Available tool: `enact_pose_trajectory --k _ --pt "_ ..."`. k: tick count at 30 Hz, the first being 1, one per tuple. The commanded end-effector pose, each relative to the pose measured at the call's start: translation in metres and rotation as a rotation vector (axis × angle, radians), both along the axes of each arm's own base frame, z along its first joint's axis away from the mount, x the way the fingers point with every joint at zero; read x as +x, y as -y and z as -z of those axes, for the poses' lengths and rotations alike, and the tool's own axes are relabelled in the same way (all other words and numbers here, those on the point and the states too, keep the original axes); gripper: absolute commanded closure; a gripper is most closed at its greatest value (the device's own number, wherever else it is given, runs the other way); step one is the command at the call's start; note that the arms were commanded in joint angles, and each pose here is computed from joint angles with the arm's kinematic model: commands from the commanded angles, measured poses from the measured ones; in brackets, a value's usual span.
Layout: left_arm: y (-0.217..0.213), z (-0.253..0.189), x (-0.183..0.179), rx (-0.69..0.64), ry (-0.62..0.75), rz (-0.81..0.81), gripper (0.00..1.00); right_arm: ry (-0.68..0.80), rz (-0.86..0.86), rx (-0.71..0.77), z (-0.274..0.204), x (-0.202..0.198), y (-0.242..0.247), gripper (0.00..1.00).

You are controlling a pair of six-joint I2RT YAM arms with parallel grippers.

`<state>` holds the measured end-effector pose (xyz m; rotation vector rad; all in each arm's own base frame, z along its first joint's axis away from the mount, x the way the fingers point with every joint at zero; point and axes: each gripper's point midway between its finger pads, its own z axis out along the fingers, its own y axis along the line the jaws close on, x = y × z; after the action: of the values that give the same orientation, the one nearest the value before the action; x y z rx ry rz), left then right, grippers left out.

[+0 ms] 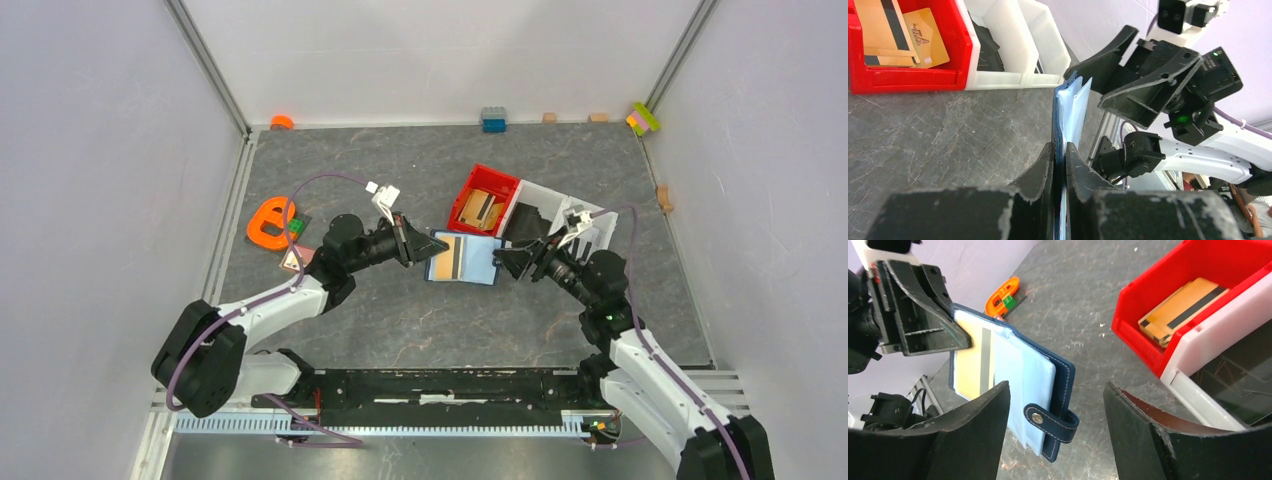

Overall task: Take the credit cards out of the card holder
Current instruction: Remove the credit card from the card holder.

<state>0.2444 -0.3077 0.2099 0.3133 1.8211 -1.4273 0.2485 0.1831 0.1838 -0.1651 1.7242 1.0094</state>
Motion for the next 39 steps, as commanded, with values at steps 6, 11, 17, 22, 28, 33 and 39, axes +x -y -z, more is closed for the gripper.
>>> enact_pose_trajectory --k 6,11,17,22,28,33,39 --pt "-0.005 -0.008 0.006 0.004 0.067 -0.035 0.98 0.248 -0.034 0.035 -0.047 -0.016 0.000 0.33" --pt "-0.004 -0.007 0.004 0.006 0.068 -0.021 0.94 0.326 -0.133 0.075 -0.062 -0.035 -0.014 0.41" --pt "-0.002 -0.007 0.003 0.002 0.068 -0.010 0.96 0.345 -0.288 0.096 -0.066 -0.055 -0.042 0.49" --pt "-0.001 -0.008 0.002 -0.008 0.066 0.002 0.98 0.301 -0.344 0.050 -0.054 -0.057 -0.061 0.53" --pt "-0.001 -0.010 0.001 -0.017 0.065 0.002 0.98 0.139 -0.248 -0.073 -0.018 -0.029 -0.062 0.59" --pt "-0.005 -0.012 0.002 -0.014 0.074 -0.027 0.98 0.010 -0.095 -0.182 0.013 -0.004 -0.045 0.58" --pt "-0.008 -0.014 0.003 -0.015 0.082 -0.044 0.98 -0.036 0.001 -0.240 0.024 0.007 -0.031 0.56"
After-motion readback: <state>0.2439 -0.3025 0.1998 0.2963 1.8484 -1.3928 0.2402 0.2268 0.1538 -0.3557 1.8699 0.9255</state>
